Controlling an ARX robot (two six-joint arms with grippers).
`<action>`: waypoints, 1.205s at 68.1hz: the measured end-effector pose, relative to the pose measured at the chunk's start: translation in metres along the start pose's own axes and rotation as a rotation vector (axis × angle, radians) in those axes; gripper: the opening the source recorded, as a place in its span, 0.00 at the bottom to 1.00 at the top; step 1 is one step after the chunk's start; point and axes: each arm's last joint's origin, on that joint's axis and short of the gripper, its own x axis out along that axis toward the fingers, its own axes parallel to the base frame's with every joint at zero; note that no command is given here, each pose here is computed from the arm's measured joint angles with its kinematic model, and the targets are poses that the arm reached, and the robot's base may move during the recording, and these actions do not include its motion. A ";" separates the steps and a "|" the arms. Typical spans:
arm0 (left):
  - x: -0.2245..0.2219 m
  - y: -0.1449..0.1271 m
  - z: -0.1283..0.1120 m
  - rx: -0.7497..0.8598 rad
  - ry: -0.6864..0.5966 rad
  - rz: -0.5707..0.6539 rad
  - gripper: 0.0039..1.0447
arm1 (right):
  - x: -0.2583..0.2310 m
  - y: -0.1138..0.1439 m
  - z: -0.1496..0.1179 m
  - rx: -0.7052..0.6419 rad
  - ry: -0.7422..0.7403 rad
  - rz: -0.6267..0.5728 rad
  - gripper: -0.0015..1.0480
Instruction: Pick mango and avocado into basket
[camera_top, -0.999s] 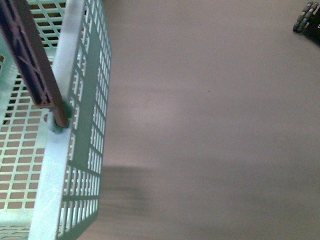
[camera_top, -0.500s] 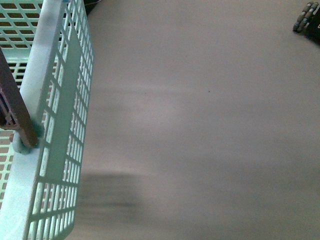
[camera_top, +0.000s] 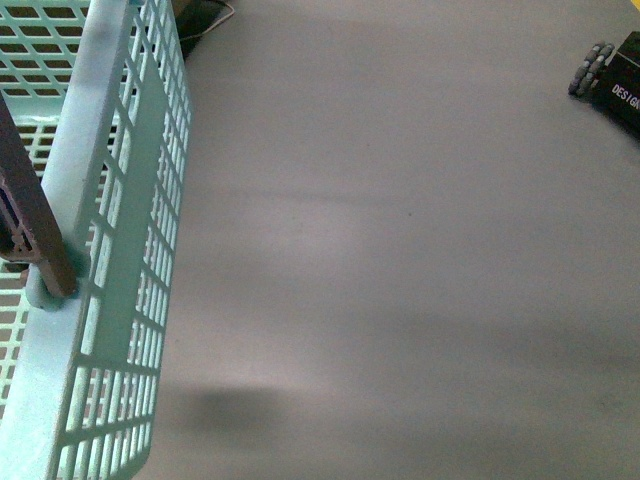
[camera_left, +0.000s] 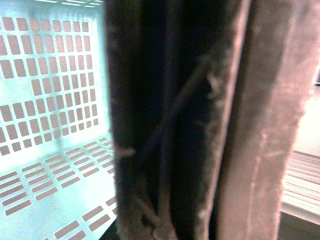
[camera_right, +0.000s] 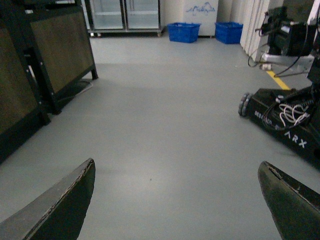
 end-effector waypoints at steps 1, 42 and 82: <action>0.000 0.000 0.000 0.000 0.000 0.000 0.13 | 0.000 0.000 0.000 0.001 0.000 0.000 0.92; 0.000 0.000 0.000 0.000 0.000 -0.001 0.13 | 0.000 0.000 0.000 0.000 0.000 0.001 0.92; 0.000 0.000 0.000 0.000 0.000 -0.002 0.13 | 0.000 0.000 0.000 0.000 0.000 0.000 0.92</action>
